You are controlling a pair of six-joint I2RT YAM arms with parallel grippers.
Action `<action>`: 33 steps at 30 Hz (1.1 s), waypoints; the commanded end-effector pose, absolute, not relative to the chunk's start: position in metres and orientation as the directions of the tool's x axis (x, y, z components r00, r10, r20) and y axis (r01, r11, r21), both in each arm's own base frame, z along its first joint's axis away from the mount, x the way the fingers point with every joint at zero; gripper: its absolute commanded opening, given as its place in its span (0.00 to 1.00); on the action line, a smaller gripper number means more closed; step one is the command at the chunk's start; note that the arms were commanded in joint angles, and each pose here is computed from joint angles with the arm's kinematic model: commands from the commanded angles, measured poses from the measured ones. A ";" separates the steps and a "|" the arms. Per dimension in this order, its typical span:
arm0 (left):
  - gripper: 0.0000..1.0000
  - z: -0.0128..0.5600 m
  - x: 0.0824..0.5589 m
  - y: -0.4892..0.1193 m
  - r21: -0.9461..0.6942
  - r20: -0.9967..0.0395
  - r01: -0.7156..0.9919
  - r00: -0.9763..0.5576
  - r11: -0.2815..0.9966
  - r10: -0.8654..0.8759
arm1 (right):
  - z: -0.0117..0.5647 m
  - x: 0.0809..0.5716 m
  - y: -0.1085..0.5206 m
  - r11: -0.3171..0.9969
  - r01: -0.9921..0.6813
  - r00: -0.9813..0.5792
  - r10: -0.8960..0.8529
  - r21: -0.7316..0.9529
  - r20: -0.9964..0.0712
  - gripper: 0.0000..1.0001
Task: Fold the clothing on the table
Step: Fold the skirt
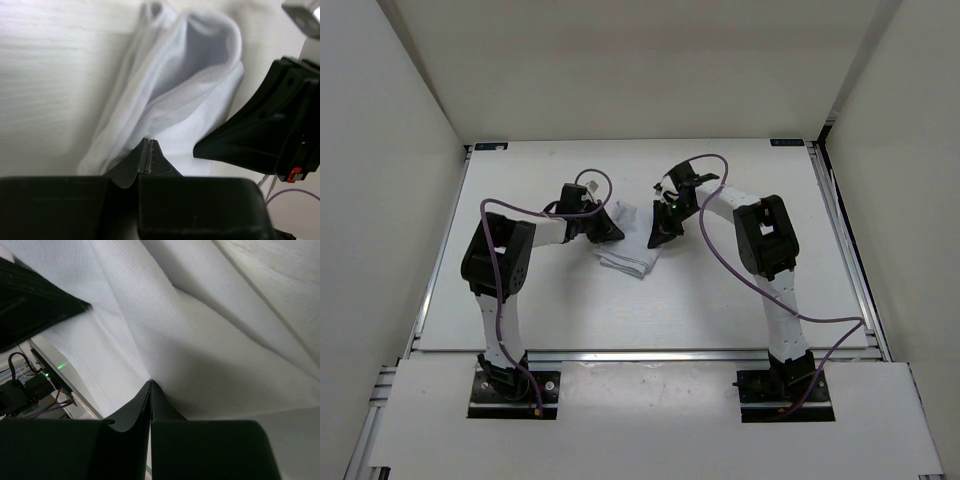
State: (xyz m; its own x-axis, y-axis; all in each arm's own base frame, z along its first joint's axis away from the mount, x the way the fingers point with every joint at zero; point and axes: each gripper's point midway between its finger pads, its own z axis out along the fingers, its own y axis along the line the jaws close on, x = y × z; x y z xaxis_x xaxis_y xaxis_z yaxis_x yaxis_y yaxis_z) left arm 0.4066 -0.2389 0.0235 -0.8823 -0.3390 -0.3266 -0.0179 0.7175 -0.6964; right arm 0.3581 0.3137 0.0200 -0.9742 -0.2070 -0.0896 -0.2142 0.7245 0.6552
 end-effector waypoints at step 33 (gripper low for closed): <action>0.34 0.103 0.315 -0.158 -0.511 -0.523 0.069 -0.816 0.857 -0.246 | 0.146 0.326 0.201 0.733 -0.205 -0.937 0.044 0.649 -0.346 0.48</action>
